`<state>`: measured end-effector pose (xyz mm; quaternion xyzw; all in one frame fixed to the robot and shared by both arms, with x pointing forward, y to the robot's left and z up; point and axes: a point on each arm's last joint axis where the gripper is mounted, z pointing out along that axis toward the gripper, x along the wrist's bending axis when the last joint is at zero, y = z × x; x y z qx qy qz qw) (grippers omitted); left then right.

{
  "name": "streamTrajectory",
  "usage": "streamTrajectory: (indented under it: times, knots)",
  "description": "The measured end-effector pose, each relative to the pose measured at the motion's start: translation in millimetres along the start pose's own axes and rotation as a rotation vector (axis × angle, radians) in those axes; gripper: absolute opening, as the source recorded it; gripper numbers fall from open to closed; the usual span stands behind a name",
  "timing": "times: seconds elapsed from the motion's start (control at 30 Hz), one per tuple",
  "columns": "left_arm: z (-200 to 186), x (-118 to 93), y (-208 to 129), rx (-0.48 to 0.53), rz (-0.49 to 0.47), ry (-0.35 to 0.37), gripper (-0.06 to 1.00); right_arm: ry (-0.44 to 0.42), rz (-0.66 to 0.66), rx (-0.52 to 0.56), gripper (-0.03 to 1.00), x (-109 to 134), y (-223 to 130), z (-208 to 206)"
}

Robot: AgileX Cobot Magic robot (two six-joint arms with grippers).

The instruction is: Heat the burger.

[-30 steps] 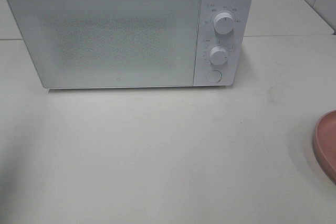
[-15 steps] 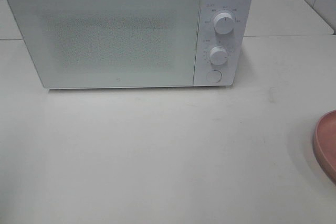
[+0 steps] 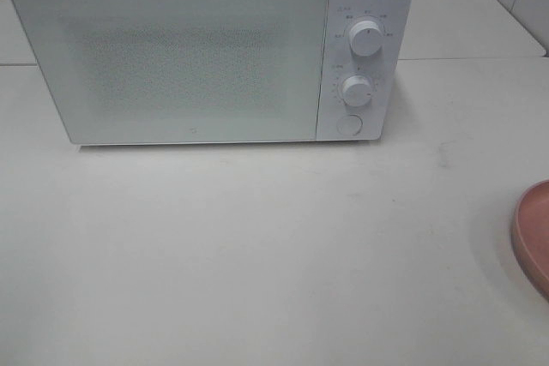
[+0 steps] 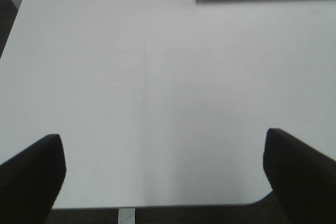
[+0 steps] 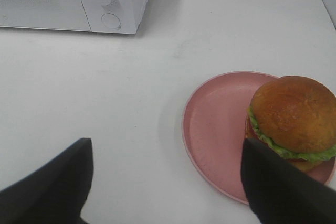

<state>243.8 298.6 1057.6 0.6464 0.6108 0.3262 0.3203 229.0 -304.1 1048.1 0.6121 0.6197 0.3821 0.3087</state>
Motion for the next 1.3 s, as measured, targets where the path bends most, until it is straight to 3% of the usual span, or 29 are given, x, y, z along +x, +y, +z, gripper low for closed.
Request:
streamTrajectory:
  times: [0.17,0.47,1.3]
  knots:
    - [-12.1,-1.0,-8.7,-0.096,0.004,0.005,0.94,0.000,0.000,0.000,0.75,0.0,0.0,0.0]
    - [-10.3,-3.4,-9.4,-0.154,-0.006,-0.019,0.94,0.000,0.000,0.000,0.75,0.0,0.0,0.0]
    - [-6.6,-4.4,-9.1,-0.168,-0.013,-0.032,0.94,0.000,-0.003,0.000,0.75,0.0,0.0,0.0]
